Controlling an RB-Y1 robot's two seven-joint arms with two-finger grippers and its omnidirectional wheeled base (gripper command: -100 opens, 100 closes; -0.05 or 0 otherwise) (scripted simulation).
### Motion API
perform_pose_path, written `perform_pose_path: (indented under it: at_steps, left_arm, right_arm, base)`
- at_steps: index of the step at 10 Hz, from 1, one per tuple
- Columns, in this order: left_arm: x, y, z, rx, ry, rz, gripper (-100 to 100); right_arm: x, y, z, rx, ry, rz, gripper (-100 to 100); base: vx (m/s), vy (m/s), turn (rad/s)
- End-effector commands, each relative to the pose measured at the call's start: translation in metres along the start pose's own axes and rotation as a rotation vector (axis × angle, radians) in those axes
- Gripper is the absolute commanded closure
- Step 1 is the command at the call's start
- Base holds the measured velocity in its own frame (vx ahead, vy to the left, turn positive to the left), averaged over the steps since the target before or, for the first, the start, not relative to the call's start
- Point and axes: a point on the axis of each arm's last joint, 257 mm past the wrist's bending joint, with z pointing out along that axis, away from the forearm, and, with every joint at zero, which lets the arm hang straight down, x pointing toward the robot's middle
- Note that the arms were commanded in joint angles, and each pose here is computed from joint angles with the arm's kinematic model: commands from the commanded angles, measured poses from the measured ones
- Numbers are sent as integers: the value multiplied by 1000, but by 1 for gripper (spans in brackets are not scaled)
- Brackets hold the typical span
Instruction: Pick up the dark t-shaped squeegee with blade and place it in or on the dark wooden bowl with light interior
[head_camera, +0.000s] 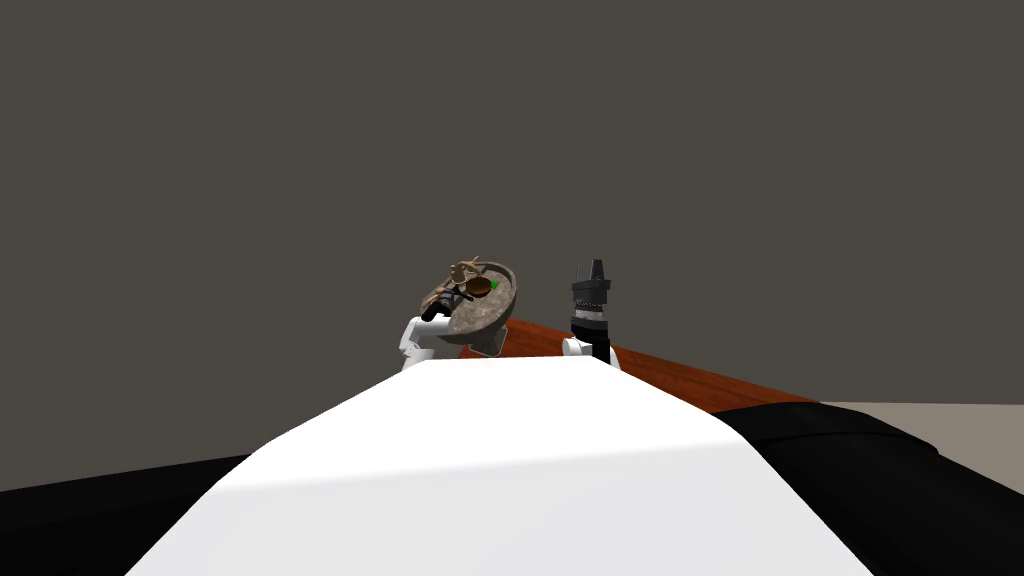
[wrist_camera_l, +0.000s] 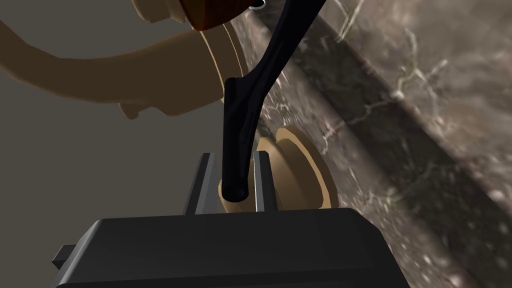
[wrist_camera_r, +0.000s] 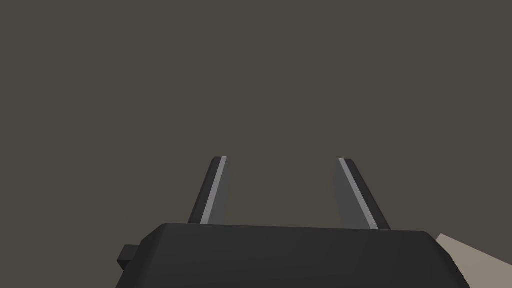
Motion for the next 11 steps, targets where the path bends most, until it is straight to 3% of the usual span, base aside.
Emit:
perform_pose_path:
  at_steps: [1,2,5,8,9,11]
  left_arm:
    - [0,0,0,0,0,0,0]
    - [-11,-25,0,60,-21,42,100]
    - [-22,-44,-1,111,-45,105,100]
    - [-37,-67,-4,176,-84,218,100]
    - [-44,-78,-6,206,-106,280,100]
    - [-51,-87,-8,234,-127,340,100]
  right_arm:
    - [0,0,0,0,0,0,0]
    - [0,0,0,0,0,0,0]
    - [0,0,0,0,0,0,0]
    - [0,0,0,0,0,0,0]
    - [0,0,0,0,0,0,0]
    - [0,0,0,0,0,0,0]
  base:
    - [0,0,0]
    - [-56,-44,191]
    - [-67,-110,164]
    - [-53,-191,229]
    - [-61,-242,273]
    - [-64,-216,205]
